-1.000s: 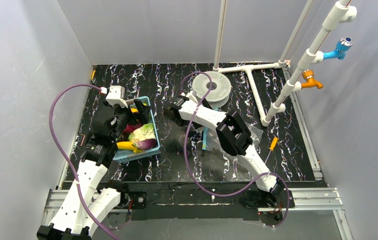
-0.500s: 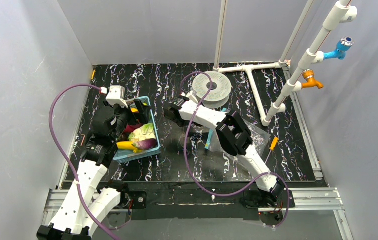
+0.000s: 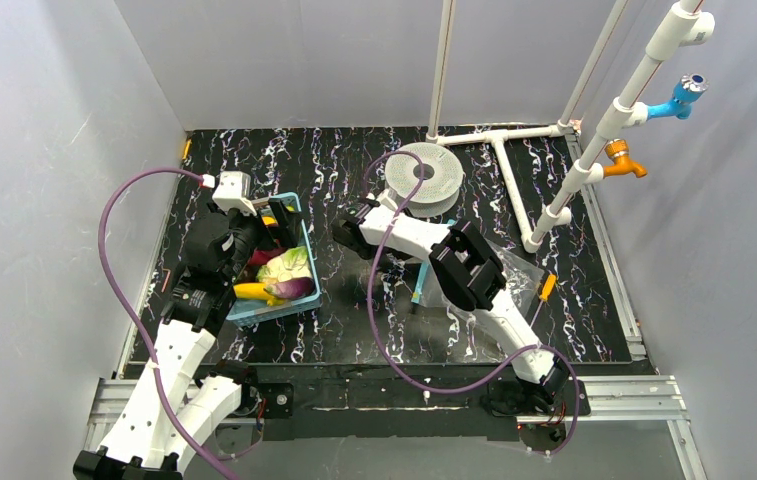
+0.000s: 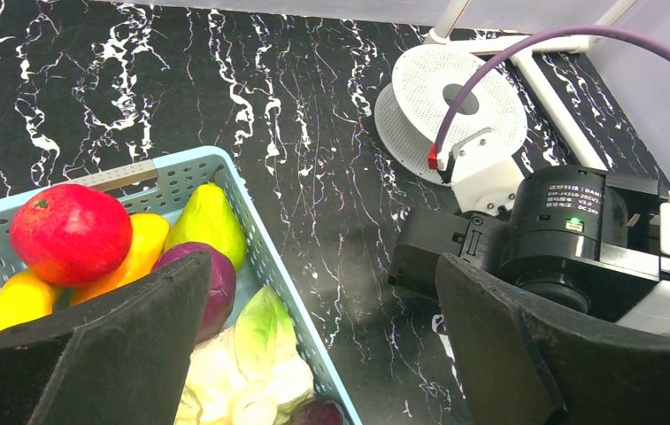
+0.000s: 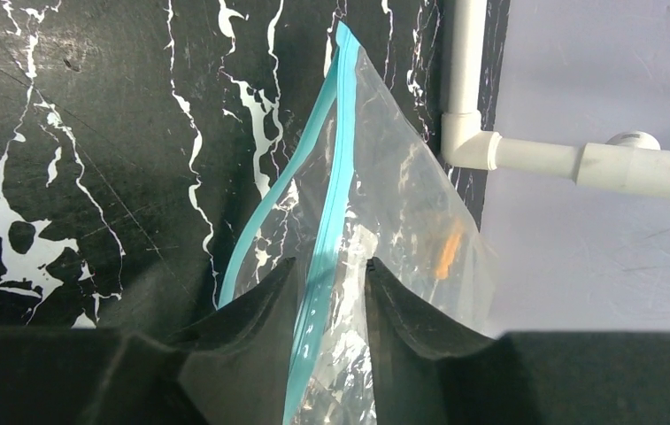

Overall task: Place the food in the zip-top bag and seal the zipper
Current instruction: Pick up the zipper food storage bag at the center of the board.

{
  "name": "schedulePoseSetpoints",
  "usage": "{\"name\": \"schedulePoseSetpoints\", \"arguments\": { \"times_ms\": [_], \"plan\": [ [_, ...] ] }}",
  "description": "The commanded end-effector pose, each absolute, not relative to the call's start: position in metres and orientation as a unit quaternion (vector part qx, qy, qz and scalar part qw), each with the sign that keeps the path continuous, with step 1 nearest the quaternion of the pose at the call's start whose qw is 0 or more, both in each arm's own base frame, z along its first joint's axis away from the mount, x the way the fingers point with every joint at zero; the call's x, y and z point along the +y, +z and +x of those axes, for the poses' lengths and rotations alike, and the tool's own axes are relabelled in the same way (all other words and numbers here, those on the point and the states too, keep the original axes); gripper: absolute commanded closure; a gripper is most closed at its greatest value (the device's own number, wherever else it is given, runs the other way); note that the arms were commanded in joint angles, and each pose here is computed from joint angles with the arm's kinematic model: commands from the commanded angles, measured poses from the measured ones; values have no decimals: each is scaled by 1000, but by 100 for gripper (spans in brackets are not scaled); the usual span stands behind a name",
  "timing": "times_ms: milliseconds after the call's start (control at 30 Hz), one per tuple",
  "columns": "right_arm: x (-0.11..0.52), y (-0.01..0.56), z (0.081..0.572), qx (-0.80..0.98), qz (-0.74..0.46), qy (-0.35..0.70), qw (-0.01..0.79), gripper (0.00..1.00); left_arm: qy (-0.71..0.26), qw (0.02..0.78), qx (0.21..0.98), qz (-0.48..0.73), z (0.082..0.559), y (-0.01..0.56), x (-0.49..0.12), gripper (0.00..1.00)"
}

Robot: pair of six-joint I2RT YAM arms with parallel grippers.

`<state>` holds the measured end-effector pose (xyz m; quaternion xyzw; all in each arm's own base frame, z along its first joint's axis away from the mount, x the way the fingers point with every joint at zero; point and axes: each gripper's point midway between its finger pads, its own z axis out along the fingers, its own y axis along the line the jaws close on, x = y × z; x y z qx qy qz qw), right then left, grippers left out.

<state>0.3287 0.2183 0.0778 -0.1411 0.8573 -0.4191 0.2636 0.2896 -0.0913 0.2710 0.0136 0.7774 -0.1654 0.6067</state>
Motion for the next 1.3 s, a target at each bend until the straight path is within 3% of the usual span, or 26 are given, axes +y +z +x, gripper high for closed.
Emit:
{"name": "schedulePoseSetpoints", "arguments": {
  "times_ms": [0,100,433,533,700,1033,1267],
  "plan": [
    [213,74,331,857,-129,-423,267,57,-167,626,761,11,289,292,-90,2],
    [212,73,330,857,-127,-423,265,51,-167,626,762,11,289,292,-90,2],
    [204,62,327,858,-122,-428,255,48,-168,624,763,10,289,291,-91,2],
    [197,64,327,852,-115,-441,258,56,-168,623,764,10,290,290,-91,2],
    [192,80,325,850,-100,-440,272,99,-168,622,765,9,291,289,-91,2],
    [212,128,317,893,-104,-324,294,99,-170,616,769,9,293,285,-92,2],
    [255,161,297,932,-132,-86,327,99,-173,612,772,10,294,284,-94,2]
  ]
}}
